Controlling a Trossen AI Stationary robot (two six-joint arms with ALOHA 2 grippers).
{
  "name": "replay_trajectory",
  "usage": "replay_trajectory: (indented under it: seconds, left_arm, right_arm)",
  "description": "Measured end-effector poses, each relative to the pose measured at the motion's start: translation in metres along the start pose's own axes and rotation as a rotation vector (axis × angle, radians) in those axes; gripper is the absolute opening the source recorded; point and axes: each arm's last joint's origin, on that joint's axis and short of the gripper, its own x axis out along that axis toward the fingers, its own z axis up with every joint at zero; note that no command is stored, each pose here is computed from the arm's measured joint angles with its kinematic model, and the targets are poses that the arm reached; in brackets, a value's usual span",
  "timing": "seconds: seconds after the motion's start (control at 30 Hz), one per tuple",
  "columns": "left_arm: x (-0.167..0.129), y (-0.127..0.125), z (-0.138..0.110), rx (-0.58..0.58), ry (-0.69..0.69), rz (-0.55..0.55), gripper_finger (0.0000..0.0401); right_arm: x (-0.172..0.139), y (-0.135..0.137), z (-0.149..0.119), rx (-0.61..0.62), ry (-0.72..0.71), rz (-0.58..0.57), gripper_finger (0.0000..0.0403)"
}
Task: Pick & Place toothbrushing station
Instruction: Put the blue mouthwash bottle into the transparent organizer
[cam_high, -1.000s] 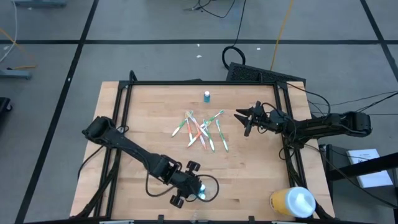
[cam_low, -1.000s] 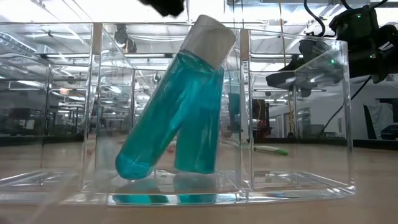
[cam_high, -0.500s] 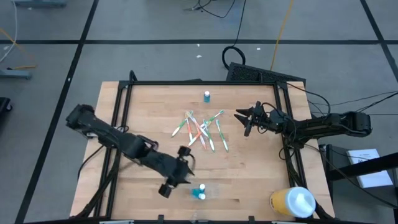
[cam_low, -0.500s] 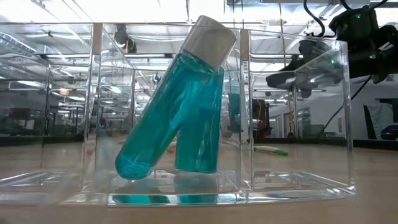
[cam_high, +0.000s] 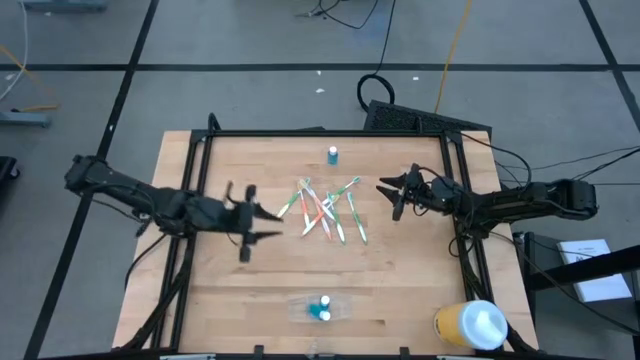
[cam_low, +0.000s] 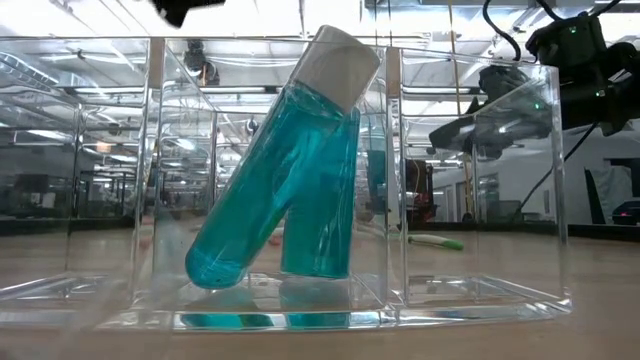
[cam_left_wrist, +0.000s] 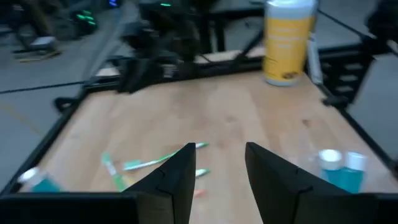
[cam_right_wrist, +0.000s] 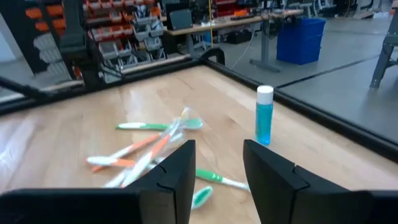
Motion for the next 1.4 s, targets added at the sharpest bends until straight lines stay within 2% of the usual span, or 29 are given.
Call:
replay_trajectory:
  seconds: [0.07,0.27,0.37,0.53,0.67,0.77,0.9,1.1,1.27,1.4]
  left_arm:
    - [-0.011,0.01,-0.011,-0.02,-0.03,0.035,0.0147]
    - [-0.036,0.032,-0.036,-0.033,-0.128,0.138,0.0147]
    - [-0.046,0.042,-0.045,-0.038,-0.192,0.196,0.0147]
    - [-0.054,0.055,-0.062,-0.06,-0.236,0.3,0.0147]
    - [-0.054,0.065,-0.071,-0.149,-0.237,0.369,0.0147]
    - [-0.052,0.07,-0.077,-0.192,-0.219,0.404,0.0147]
    - [-0.051,0.075,-0.079,-0.2,-0.204,0.445,0.0147]
    - [-0.049,0.082,-0.082,-0.207,-0.179,0.502,0.0147]
    - [-0.044,0.086,-0.086,-0.195,-0.135,0.525,0.0147]
    - [-0.039,0.089,-0.089,-0.19,-0.097,0.537,0.0147]
  right_arm:
    - [0.0,0.0,-0.001,0.014,0.007,0.001,0.0138]
    - [0.006,0.003,0.003,0.179,0.087,-0.013,0.0185]
    - [0.014,0.005,0.008,0.177,0.157,-0.038,0.0216]
    - [0.031,0.007,0.02,0.112,0.13,-0.12,0.0246]
    - [0.054,0.004,0.026,0.037,0.131,-0.174,0.0246]
    - [0.078,-0.005,0.028,0.012,0.173,-0.162,0.024]
    - [0.11,-0.027,0.028,-0.021,0.224,-0.137,0.0231]
    - [0.153,-0.065,0.03,0.027,0.261,-0.095,0.0227]
    - [0.178,-0.076,0.029,0.029,0.271,-0.012,0.0229]
    - [0.19,-0.078,0.025,-0.017,0.28,-0.004,0.0226]
